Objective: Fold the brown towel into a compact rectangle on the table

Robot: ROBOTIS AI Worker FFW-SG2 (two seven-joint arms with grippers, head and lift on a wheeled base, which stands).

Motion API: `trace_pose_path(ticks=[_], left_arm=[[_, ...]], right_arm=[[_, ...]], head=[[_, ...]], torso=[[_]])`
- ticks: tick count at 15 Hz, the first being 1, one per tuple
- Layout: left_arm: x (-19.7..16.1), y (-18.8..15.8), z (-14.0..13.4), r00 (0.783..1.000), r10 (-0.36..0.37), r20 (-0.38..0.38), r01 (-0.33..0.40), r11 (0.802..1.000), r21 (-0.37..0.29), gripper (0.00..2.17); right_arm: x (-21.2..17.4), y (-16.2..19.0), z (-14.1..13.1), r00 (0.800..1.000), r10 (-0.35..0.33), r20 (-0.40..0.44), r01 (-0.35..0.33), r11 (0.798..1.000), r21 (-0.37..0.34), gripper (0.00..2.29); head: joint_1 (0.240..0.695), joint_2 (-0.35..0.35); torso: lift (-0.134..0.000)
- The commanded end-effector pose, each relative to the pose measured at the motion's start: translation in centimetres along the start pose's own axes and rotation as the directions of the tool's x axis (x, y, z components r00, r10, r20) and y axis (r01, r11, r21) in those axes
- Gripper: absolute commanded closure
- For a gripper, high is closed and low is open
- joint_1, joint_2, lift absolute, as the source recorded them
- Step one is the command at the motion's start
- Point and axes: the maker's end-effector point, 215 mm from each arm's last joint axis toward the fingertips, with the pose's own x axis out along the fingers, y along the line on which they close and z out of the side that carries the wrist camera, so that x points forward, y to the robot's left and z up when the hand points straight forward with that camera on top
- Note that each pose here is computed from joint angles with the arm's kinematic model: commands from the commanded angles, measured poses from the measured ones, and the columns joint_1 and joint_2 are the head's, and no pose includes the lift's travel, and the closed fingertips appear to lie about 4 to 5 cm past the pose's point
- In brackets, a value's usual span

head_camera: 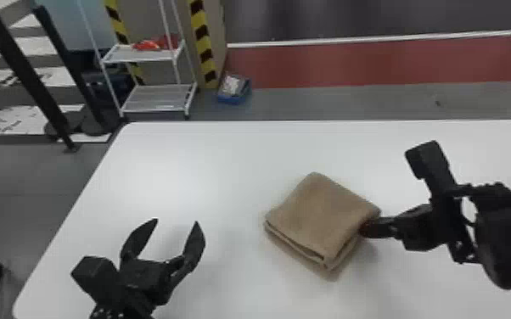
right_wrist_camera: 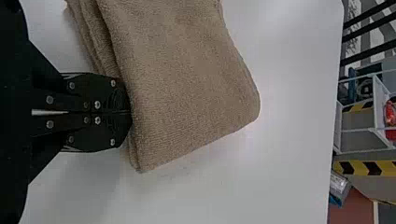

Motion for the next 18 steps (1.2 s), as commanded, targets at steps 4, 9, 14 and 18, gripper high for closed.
trace_pose_path(ticks=[4,9,14,18], left_arm=[[-0.4,0.4,0.0,1.0,0.006,0.0,-0.006,1.0,0.004,0.08],[-0.7,0.3,0.1,1.0,0.007,0.005,-0.007,1.0,0.004,0.08],[-1.1,0.9,0.3,1.0,0.016,0.008,-0.016,1.0,0.004,0.08],[-1.0,0.4,0.3,1.0,0.007,0.013,-0.007,1.0,0.001,0.08]], right_arm=[[3.8,1.9,5.6,0.998,-0.019,0.058,0.024,0.996,-0.08,1.96],[6.7,3.4,9.1,0.993,-0.022,0.118,0.042,0.986,-0.163,1.96],[4.3,1.8,7.5,0.984,-0.047,0.171,0.064,0.993,-0.097,1.79],[-1.0,-0.8,5.2,0.944,-0.072,0.323,0.076,0.997,0.001,0.03]], head=[[0.695,0.202],[0.695,0.238],[0.695,0.261],[0.695,0.225]], torso=[[-0.123],[-0.123],[-0.123],[-0.123]])
